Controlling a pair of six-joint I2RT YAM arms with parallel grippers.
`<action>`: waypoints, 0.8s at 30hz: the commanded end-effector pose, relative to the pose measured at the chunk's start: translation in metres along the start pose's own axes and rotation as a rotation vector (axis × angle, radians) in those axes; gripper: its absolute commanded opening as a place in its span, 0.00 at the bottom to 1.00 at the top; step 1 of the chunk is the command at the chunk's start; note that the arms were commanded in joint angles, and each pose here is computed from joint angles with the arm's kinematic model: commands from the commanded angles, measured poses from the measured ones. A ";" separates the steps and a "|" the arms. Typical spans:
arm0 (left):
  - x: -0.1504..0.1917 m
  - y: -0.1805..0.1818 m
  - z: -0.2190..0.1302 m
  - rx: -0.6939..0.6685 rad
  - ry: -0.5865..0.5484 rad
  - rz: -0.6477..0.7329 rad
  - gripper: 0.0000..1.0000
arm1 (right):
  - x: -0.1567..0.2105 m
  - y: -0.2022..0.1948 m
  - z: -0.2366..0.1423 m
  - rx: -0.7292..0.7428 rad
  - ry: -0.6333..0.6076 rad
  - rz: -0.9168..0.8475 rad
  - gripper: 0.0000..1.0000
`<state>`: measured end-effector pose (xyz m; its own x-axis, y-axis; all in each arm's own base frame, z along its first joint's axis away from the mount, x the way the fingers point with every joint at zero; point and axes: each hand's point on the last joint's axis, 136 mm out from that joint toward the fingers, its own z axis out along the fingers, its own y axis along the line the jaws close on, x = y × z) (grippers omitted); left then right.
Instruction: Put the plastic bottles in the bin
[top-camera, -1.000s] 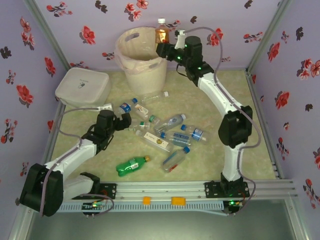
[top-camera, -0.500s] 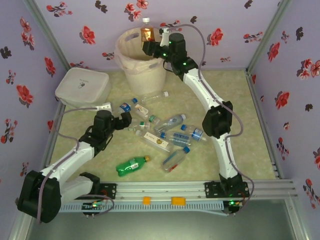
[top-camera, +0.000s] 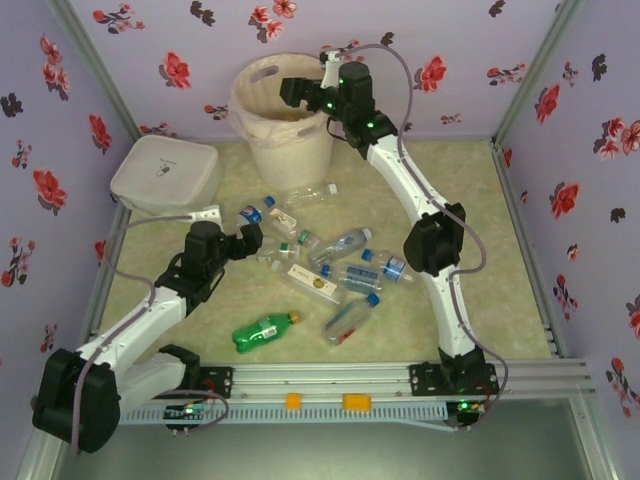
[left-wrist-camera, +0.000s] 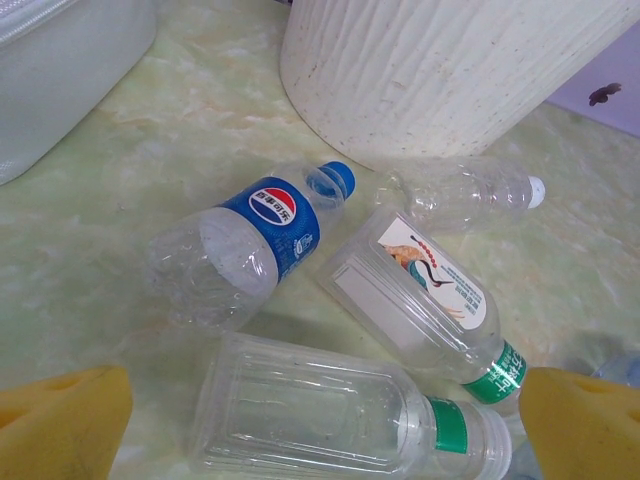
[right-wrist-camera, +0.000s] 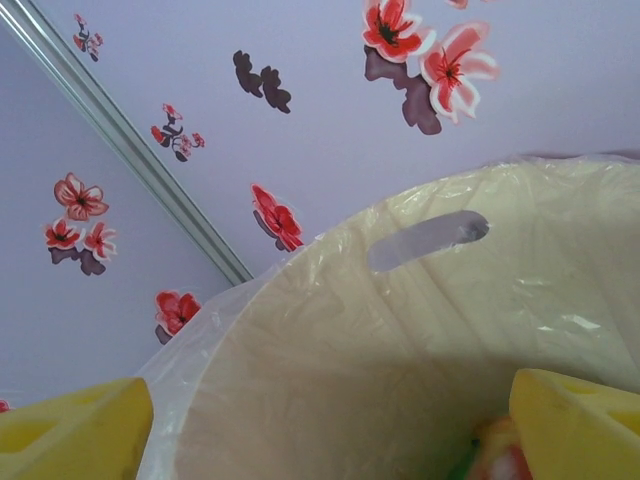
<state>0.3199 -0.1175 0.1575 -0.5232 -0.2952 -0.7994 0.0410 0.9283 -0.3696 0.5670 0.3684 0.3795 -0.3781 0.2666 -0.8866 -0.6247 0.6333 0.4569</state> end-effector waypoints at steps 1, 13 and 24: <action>-0.004 -0.001 -0.005 0.010 -0.008 0.017 1.00 | -0.027 0.021 -0.014 -0.029 -0.040 -0.040 0.95; 0.008 -0.034 -0.025 0.156 0.175 0.103 1.00 | -0.030 0.042 -0.100 0.088 0.049 -0.124 1.00; 0.084 -0.051 -0.063 0.184 0.553 0.190 1.00 | 0.070 -0.005 -0.194 0.317 0.175 -0.066 1.00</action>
<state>0.2520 -0.1771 0.1635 -0.7721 -0.0182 -0.6352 0.2965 0.8738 -0.3855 0.4188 0.2599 0.3549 -0.4574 0.1028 -0.8833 -0.4911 0.7989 0.3473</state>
